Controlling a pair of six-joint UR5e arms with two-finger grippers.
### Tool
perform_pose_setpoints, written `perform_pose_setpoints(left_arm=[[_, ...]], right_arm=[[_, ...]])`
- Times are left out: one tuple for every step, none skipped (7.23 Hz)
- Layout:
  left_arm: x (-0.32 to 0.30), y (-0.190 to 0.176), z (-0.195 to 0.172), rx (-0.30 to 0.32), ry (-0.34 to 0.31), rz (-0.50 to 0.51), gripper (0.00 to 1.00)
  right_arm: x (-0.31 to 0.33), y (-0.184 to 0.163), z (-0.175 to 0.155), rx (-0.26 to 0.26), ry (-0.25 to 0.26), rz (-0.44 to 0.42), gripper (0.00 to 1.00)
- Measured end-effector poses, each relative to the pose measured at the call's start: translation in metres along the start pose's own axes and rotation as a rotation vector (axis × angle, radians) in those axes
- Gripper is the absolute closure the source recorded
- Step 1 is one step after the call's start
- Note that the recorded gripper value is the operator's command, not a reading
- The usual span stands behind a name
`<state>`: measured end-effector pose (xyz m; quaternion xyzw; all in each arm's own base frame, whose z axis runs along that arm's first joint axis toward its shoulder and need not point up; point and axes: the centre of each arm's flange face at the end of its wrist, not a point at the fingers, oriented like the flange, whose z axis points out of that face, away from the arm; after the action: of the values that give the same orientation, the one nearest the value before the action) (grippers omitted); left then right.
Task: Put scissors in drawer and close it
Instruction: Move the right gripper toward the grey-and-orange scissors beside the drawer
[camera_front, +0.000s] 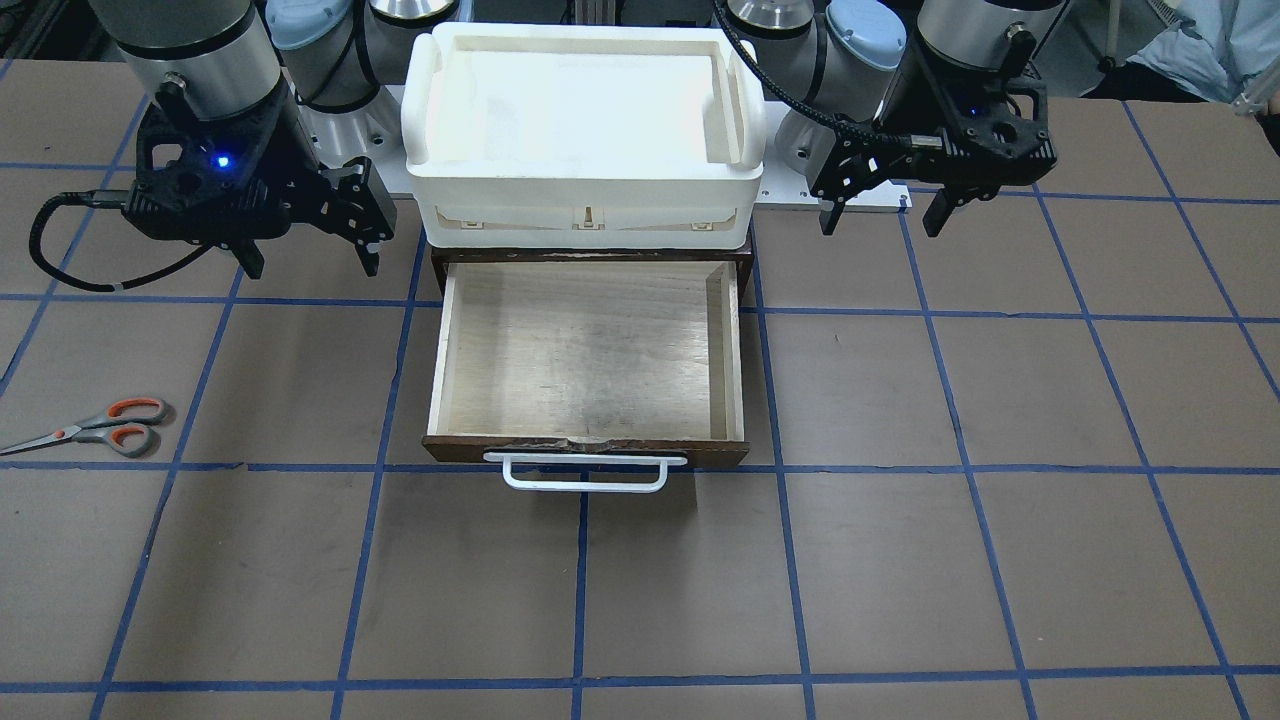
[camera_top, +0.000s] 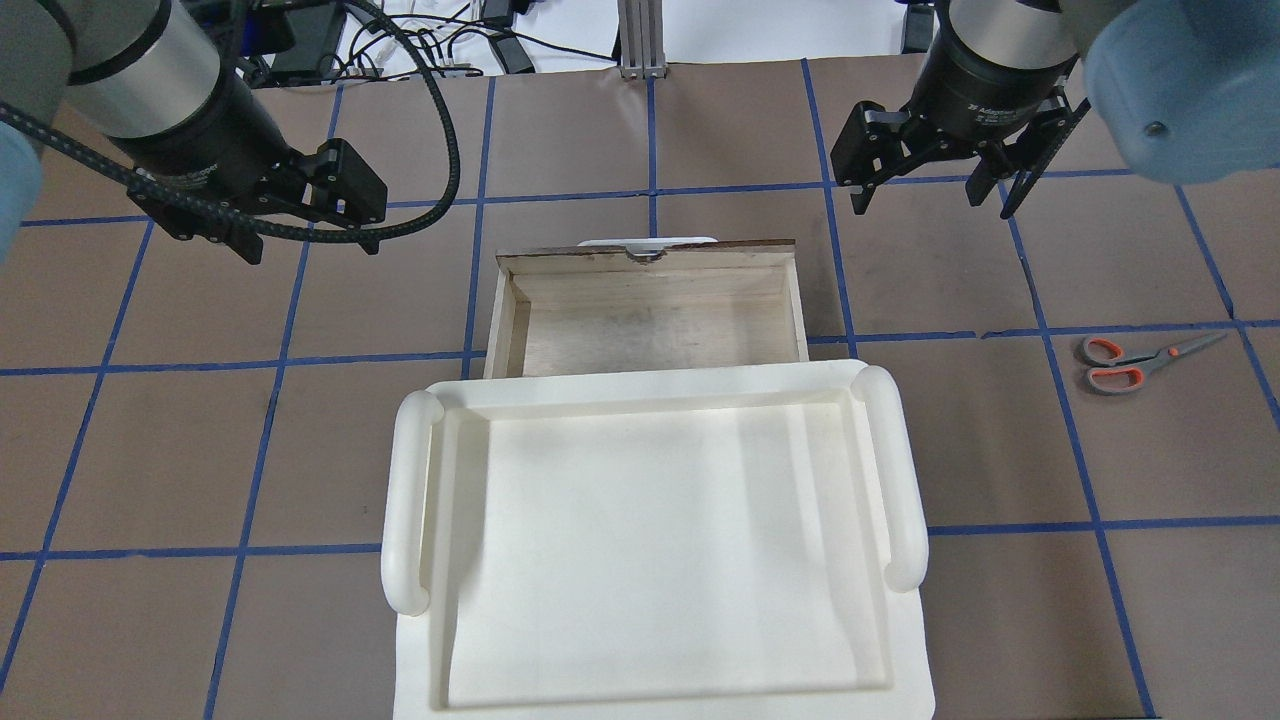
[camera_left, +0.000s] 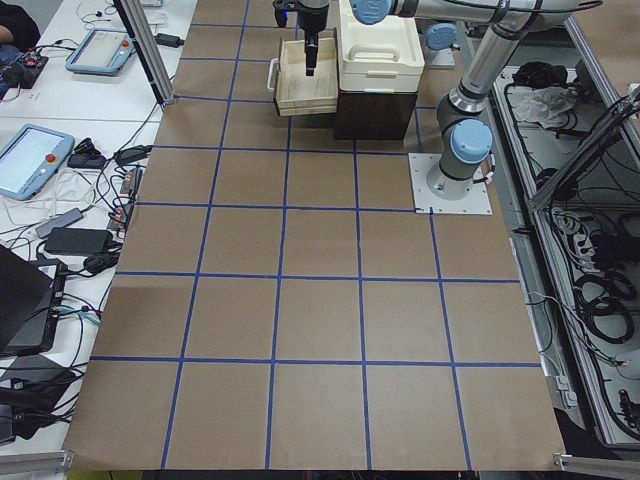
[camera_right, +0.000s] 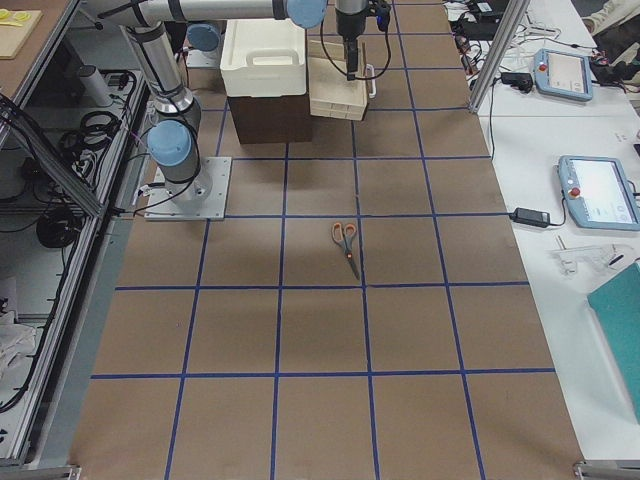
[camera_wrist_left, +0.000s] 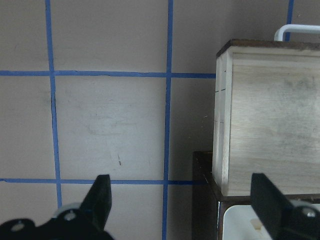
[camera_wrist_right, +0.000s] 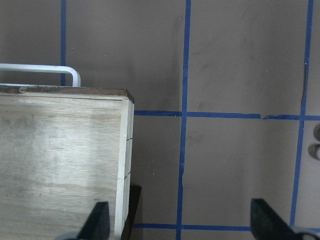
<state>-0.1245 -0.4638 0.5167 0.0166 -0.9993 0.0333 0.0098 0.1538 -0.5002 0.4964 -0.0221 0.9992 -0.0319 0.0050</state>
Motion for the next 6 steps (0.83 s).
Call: perform_pose_setpoints(left_arm=[[0.000, 0.000, 0.000, 0.000, -0.001, 0.001, 0.00], [0.001, 0.000, 0.000, -0.003, -0.001, 0.002, 0.00], [0.001, -0.001, -0.001, -0.003, -0.002, 0.001, 0.00], [0.002, -0.002, -0.002, -0.001, -0.002, 0.001, 0.00], [0.002, -0.002, -0.004, 0.002, -0.002, 0.001, 0.00], [0.002, -0.002, -0.004, 0.002, -0.002, 0.000, 0.00]], right_arm=[[0.000, 0.000, 0.000, 0.001, 0.000, -0.002, 0.00], [0.000, 0.000, 0.000, 0.002, -0.002, -0.006, 0.00], [0.002, -0.003, 0.003, 0.000, -0.002, -0.031, 0.00], [0.014, -0.008, 0.008, -0.007, 0.003, -0.083, 0.00], [0.041, -0.015, 0.017, -0.028, 0.003, -0.155, 0.00], [0.068, -0.020, 0.030, -0.057, -0.004, -0.237, 0.00]])
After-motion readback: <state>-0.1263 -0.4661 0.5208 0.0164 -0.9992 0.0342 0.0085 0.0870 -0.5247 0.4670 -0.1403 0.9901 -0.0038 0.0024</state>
